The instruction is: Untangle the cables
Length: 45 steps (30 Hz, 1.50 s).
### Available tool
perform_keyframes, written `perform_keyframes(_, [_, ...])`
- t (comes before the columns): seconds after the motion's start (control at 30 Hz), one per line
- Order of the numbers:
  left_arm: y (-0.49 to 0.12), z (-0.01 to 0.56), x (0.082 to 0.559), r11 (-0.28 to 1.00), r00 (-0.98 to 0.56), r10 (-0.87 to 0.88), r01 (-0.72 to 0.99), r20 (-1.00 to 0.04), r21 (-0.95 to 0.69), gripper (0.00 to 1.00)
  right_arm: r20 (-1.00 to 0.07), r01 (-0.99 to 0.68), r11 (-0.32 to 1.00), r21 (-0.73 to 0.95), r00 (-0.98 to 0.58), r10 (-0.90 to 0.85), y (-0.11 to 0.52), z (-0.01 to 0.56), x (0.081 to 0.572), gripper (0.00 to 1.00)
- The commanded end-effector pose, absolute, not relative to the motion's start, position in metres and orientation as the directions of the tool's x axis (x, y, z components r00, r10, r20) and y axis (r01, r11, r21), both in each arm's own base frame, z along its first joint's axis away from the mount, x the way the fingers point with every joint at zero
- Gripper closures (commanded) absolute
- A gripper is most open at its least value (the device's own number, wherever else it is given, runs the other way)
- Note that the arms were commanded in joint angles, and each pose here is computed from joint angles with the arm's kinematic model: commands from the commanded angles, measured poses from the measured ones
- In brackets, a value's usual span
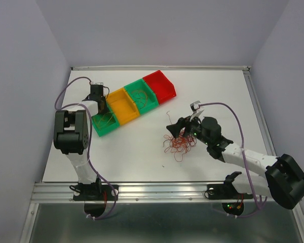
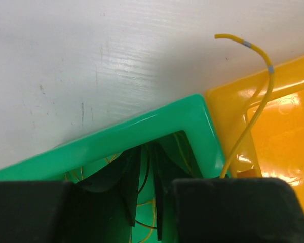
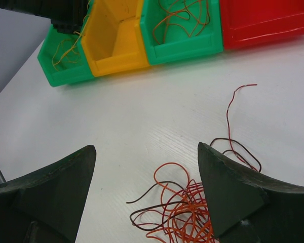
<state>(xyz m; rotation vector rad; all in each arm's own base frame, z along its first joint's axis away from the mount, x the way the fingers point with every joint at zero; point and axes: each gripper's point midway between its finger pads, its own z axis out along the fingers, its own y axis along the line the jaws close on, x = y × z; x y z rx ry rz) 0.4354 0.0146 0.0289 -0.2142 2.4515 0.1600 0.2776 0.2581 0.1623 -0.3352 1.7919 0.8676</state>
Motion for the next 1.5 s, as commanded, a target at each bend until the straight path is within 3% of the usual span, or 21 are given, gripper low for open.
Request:
perform_keyframes(0.0, [0.017,0.033,0.431,0.974,-0.746,-0.128,-0.219,-0.654,0.059,0.74,-0.911,-0.619,0.679,0.395,-0.357,0.205,0.260,0.175,0.275,0.14])
perform_keyframes(0.17, [0.025,0.072,0.441,0.969,-0.693,-0.103,-0.231,-0.714,0.084,0.68,-0.909,-0.621,0.675,0.398,-0.364,0.201,0.262,0.174,0.277,0.14])
perform_keyframes(0.27, [0.027,0.112,0.440,0.968,-0.638,-0.101,-0.240,-0.764,0.073,0.56,-0.910,-0.623,0.674,0.398,-0.361,0.203,0.262,0.175,0.276,0.14])
perform_keyframes(0.67, [0.032,0.180,0.433,0.970,-0.564,-0.053,-0.226,-0.824,0.092,0.50,-0.905,-0.602,0.688,0.405,-0.374,0.205,0.260,0.172,0.278,0.14])
perform_keyframes(0.77, [0.017,0.204,0.425,0.990,-0.529,0.013,-0.111,-0.848,0.084,0.46,-0.883,-0.525,0.739,0.422,-0.424,0.203,0.251,0.161,0.283,0.14])
perform_keyframes(0.97, [-0.054,0.244,0.391,0.925,-0.375,0.279,0.353,-0.884,0.142,0.38,-0.838,-0.375,0.824,0.424,-0.507,0.201,0.226,0.140,0.279,0.21])
perform_keyframes(1.0, [-0.066,0.248,0.384,0.901,-0.347,0.288,0.415,-0.892,0.130,0.29,-0.839,-0.373,0.820,0.434,-0.500,0.217,0.224,0.146,0.276,0.23])
perform_keyframes(1.1, [-0.093,0.251,0.374,0.817,-0.291,0.348,0.561,-0.891,0.135,0.21,-0.823,-0.327,0.836,0.440,-0.520,0.230,0.216,0.147,0.270,0.26])
perform_keyframes(1.23, [-0.130,0.249,0.377,0.729,-0.243,0.366,0.674,-0.898,0.115,0.18,-0.822,-0.258,0.872,0.416,-0.517,0.239,0.206,0.144,0.270,0.28])
perform_keyframes(1.3, [-0.152,0.249,0.385,0.700,-0.211,0.366,0.704,-0.907,0.118,0.06,-0.818,-0.243,0.875,0.419,-0.519,0.247,0.204,0.143,0.268,0.28])
perform_keyframes(1.47, [-0.195,0.265,0.394,0.690,-0.126,0.328,0.708,-0.936,0.147,0.05,-0.801,-0.183,0.892,0.413,-0.539,0.260,0.201,0.132,0.273,0.32])
